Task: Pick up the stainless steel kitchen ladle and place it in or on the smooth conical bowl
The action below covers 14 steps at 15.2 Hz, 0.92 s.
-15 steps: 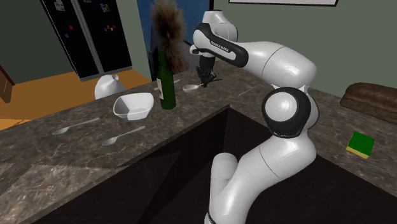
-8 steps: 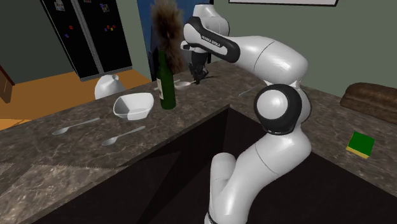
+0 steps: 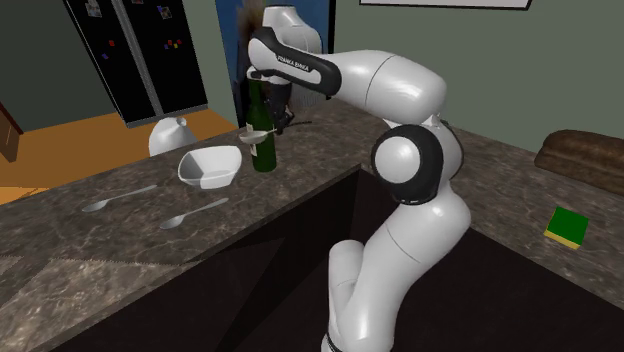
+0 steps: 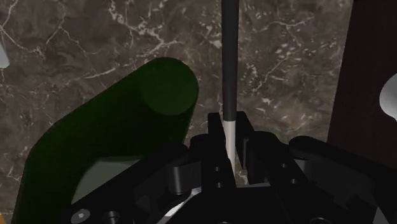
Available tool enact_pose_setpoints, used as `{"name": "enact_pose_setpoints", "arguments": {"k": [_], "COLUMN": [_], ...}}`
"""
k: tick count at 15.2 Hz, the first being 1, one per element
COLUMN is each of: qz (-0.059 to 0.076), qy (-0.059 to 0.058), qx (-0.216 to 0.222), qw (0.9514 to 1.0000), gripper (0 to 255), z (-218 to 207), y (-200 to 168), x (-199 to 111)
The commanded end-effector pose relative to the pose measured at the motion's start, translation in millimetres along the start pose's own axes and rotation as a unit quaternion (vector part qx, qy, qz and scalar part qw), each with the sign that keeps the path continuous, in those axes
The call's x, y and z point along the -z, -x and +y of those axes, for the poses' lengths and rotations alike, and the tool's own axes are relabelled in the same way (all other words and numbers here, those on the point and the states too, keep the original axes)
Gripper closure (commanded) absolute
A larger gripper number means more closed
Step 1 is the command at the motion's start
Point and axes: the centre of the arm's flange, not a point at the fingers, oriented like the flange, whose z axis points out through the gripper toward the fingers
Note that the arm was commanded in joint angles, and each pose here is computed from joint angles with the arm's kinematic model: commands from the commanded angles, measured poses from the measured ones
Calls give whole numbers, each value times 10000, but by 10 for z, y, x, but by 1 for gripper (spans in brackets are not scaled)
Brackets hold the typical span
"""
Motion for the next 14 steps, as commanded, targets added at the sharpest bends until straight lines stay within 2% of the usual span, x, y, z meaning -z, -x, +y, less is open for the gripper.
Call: {"name": "enact_pose_setpoints", "arguments": {"k": [1,14], "qz": [1,1], "qy": [1,1], "qx": [-5,-5], "qw": [10000,10000], "gripper": [255,255], "z": [133,1012], "y": [-234,-1705], "x": [2,-77]}}
